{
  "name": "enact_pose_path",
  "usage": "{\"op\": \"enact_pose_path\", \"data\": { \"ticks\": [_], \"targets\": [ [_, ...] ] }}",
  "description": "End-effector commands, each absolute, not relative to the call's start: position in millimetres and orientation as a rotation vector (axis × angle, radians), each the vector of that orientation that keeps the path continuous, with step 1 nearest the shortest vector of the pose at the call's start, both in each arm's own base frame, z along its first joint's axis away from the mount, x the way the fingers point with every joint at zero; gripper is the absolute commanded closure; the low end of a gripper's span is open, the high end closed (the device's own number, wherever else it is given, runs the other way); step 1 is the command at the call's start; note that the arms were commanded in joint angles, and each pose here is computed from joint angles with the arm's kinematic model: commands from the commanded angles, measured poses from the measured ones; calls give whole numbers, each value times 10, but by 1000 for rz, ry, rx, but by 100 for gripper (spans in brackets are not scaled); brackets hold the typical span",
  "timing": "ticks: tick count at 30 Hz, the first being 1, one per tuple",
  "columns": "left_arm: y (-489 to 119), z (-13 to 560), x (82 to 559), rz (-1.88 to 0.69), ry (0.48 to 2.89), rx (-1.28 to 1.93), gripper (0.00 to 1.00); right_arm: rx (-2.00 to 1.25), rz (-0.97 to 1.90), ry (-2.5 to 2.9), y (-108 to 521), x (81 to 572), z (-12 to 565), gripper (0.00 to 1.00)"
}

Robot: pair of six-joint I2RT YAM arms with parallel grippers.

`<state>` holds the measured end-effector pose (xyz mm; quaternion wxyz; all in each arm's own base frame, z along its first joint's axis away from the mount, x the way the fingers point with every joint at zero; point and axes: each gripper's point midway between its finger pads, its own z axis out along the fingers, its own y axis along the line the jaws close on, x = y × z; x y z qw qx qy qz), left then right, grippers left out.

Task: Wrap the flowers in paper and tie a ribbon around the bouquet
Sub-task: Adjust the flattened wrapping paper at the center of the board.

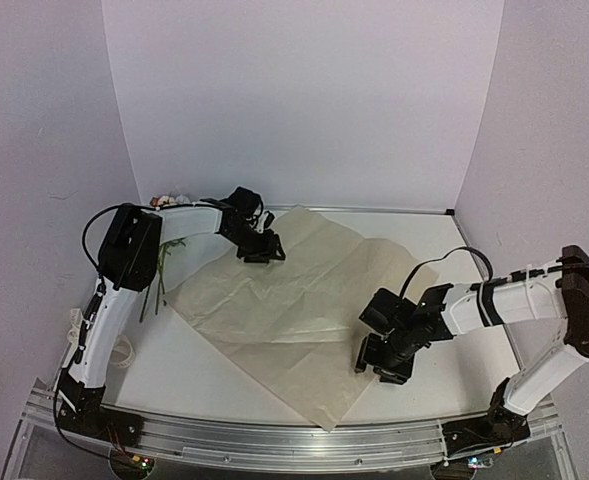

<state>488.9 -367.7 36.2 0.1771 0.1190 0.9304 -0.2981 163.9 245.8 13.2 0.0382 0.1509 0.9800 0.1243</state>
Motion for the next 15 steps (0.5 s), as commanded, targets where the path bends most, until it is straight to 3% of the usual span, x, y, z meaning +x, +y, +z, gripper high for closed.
{"op": "enact_pose_path", "data": {
  "ticks": [1, 4, 7, 11, 15],
  "targets": [
    [-3704, 883, 4992, -863, 2529, 380, 42, 325, 322, 2967, 2270, 1627, 447, 25],
    [-3685, 1178, 5020, -851, 2478, 389, 39, 132, 289, 2952, 2191, 1625, 732, 17],
    [-3592, 1527, 5026, -819, 2420, 370, 34, -38, 306, 2962, 2154, 1670, 978, 16],
    [-3266, 1766, 4985, -726, 2403, 263, 28, -155, 462, 3024, 2303, 1774, 1100, 22],
    [-2592, 1850, 4915, -544, 2408, 68, 25, -239, 508, 3037, 2359, 1953, 1072, 40]
  ]
}}
